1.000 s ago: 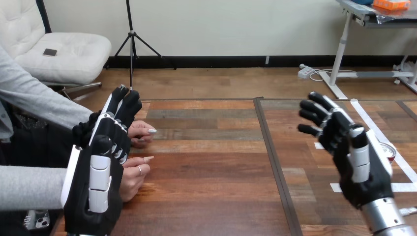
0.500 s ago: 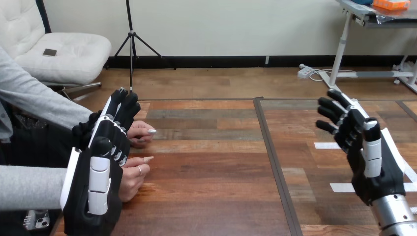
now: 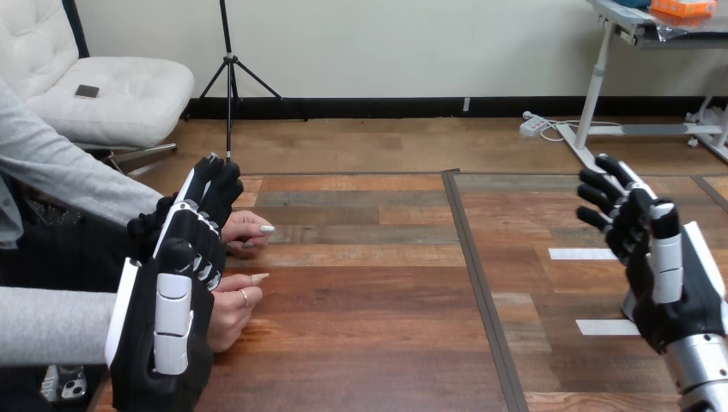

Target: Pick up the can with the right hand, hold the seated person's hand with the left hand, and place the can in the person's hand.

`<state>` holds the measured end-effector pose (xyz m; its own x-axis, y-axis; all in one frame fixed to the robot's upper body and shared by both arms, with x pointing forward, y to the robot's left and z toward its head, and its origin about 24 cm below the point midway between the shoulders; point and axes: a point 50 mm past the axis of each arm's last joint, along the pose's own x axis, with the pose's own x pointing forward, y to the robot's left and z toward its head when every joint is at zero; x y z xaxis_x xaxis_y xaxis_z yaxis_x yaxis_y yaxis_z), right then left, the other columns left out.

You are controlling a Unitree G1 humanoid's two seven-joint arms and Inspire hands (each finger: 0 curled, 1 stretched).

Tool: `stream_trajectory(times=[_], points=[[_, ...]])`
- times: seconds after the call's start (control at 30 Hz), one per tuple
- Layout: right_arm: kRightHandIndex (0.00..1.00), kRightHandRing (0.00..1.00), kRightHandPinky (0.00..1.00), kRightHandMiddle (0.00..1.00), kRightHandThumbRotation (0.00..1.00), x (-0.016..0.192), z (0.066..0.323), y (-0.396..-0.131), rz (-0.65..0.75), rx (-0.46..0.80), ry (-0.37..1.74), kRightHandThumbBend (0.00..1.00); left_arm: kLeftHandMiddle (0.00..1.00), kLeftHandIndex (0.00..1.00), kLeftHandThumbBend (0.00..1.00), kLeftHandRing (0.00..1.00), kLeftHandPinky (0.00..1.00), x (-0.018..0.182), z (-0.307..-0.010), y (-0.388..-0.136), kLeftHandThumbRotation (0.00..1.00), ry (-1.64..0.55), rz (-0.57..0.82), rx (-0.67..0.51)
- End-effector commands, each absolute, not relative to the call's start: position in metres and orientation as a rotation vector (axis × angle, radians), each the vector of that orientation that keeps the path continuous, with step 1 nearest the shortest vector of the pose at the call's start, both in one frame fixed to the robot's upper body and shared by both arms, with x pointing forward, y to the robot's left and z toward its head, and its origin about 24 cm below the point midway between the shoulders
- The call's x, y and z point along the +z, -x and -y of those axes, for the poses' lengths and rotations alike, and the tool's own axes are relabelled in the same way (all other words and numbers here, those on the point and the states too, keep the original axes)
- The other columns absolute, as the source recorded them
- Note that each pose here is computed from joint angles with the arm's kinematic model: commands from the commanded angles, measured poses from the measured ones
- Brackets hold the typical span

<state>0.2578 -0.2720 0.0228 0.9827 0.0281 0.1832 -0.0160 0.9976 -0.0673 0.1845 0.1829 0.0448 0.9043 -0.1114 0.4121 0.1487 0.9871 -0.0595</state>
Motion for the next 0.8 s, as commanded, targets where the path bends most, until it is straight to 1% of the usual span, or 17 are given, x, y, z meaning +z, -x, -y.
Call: stream_trajectory(times=[0.0, 0.13, 0.33, 0.77], points=[[0.91, 0.91, 0.9, 0.89, 1.0, 0.049, 0.279, -0.278, 0.278, 0.018, 0.098, 1.0, 0.94, 0.94, 0.63, 0.95, 1.0, 0.059, -0.181, -0.19, 0.99, 0.079, 0.501, -0.15], [0.91, 0.91, 0.91, 0.89, 1.0, 0.049, 0.284, -0.279, 0.255, -0.008, 0.104, 1.0, 0.95, 0.95, 0.63, 0.96, 1.0, 0.059, -0.181, -0.189, 0.99, 0.08, 0.496, -0.152], [0.91, 0.91, 0.91, 0.89, 1.0, 0.048, 0.29, -0.281, 0.241, -0.033, 0.107, 1.0, 0.95, 0.95, 0.63, 0.96, 1.0, 0.058, -0.181, -0.189, 0.99, 0.085, 0.484, -0.152], [0.91, 0.9, 0.89, 0.89, 1.0, 0.049, 0.302, -0.283, 0.228, -0.09, 0.119, 0.94, 0.96, 0.96, 0.6, 0.97, 1.0, 0.057, -0.182, -0.188, 0.99, 0.095, 0.477, -0.15]])
